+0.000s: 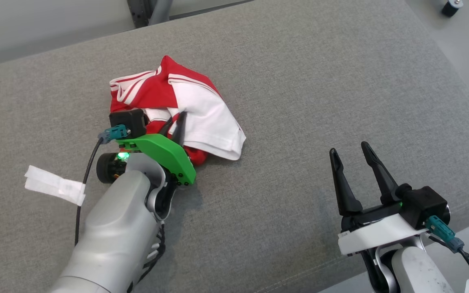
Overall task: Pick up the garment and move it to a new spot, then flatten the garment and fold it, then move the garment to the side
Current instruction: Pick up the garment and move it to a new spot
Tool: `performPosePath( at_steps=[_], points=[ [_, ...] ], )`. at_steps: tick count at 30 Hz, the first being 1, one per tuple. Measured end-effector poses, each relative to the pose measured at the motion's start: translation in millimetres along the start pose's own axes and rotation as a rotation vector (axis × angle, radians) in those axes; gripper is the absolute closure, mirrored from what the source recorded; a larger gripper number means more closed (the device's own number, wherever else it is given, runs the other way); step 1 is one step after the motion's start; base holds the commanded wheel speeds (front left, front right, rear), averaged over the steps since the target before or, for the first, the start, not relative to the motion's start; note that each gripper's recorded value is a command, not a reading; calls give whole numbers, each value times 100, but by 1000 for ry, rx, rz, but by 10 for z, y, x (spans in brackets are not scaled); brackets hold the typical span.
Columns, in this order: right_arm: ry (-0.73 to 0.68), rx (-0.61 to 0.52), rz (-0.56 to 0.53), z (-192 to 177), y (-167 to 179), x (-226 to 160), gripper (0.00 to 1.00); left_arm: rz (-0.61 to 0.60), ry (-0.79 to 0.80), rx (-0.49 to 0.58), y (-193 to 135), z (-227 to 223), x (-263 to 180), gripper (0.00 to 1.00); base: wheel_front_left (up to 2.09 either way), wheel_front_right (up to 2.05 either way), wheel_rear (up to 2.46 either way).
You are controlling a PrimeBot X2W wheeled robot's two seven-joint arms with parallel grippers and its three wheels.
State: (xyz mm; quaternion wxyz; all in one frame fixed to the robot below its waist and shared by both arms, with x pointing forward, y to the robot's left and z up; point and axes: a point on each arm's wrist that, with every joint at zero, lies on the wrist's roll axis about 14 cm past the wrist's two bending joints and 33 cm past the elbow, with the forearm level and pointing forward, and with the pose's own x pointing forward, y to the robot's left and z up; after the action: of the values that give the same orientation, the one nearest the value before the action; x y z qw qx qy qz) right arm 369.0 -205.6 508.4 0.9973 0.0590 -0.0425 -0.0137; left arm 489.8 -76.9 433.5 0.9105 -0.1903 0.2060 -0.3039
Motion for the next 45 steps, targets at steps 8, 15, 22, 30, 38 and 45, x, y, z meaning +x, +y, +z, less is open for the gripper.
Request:
performPosePath(
  at_steps=[8, 15, 22, 30, 38, 45],
  points=[
    [-7, 19, 13, 16, 52, 8, 0, -88, -80, -74, -325, 86, -50, 0, 0, 0, 0],
    [-5, 49, 46, -2, 178, -58, 0, -24, -209, -59, -225, 378, -350, 0, 0, 0, 0],
    [-29, 76, 114, 65, 405, -95, 0, 154, -341, 8, 209, 468, -1046, 0, 0, 0, 0],
    [-55, 81, 194, 147, 656, -86, 0, 318, -500, 89, 527, 615, -1865, 0, 0, 0, 0],
    [-66, 74, 232, 188, 768, -163, 0, 429, -577, 188, 623, 579, -2523, 0, 0, 0, 0],
    [-59, 49, 240, 164, 776, -284, 0, 459, -562, 252, 560, 417, -2781, 0, 0, 0, 0]
  ],
)
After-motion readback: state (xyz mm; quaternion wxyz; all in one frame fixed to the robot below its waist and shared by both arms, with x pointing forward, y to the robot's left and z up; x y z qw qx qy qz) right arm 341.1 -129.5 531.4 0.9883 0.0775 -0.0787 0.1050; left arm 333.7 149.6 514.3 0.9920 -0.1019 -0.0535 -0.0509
